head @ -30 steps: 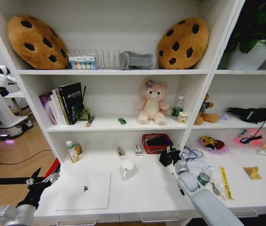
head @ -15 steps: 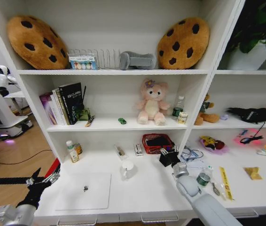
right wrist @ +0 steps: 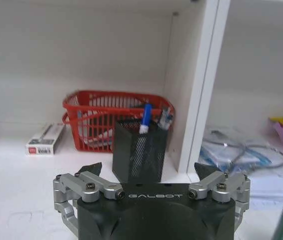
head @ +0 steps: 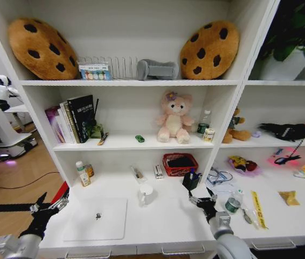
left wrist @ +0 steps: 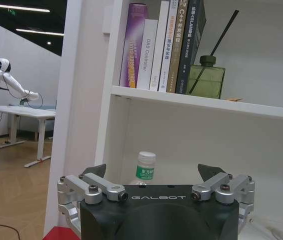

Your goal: Organize the objects on the table.

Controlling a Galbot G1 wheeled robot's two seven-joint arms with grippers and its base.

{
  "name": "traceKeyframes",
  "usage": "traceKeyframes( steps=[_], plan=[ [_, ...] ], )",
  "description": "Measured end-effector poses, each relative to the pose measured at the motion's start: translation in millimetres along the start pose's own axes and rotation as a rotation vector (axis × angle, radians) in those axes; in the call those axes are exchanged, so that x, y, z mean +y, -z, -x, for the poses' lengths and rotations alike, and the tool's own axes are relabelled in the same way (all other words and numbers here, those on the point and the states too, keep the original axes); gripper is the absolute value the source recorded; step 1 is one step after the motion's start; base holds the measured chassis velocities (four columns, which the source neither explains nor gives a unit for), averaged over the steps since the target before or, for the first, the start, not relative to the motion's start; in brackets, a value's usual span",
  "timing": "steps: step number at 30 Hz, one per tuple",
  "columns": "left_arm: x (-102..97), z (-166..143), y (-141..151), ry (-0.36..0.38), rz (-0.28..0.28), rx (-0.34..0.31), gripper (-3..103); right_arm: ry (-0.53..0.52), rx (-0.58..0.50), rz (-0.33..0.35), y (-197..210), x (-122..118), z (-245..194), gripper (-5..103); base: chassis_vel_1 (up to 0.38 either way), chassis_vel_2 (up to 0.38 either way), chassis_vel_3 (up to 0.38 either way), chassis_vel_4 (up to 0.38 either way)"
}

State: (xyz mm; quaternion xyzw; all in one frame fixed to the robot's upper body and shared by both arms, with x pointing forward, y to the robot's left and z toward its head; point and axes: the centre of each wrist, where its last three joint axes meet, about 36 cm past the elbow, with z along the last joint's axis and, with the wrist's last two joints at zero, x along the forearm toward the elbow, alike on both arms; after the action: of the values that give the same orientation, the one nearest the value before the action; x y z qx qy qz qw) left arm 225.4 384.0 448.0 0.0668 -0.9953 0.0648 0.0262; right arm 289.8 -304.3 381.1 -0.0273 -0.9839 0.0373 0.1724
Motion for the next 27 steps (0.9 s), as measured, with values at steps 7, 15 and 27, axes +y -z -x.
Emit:
traceKeyframes(
  steps=[7, 15, 27],
  plan=[
    [0.0, 0, 0, 0.0, 0.0, 0.0, 100, 0.041, 0.184, 0.063, 20, -15, 5, 100, 0.0, 0.0, 0.0, 0.0],
    [0.0, 0, 0, 0.0, 0.0, 0.0, 100, 0.078, 0.313, 0.096, 41, -29, 29, 100, 0.0, 0.0, 0.0, 0.0],
    [0.0, 0, 0, 0.0, 0.0, 0.0, 100, 0.07, 0.367, 0.064, 22, -31, 55, 89, 0.0, 0.0, 0.0, 0.0]
  ],
)
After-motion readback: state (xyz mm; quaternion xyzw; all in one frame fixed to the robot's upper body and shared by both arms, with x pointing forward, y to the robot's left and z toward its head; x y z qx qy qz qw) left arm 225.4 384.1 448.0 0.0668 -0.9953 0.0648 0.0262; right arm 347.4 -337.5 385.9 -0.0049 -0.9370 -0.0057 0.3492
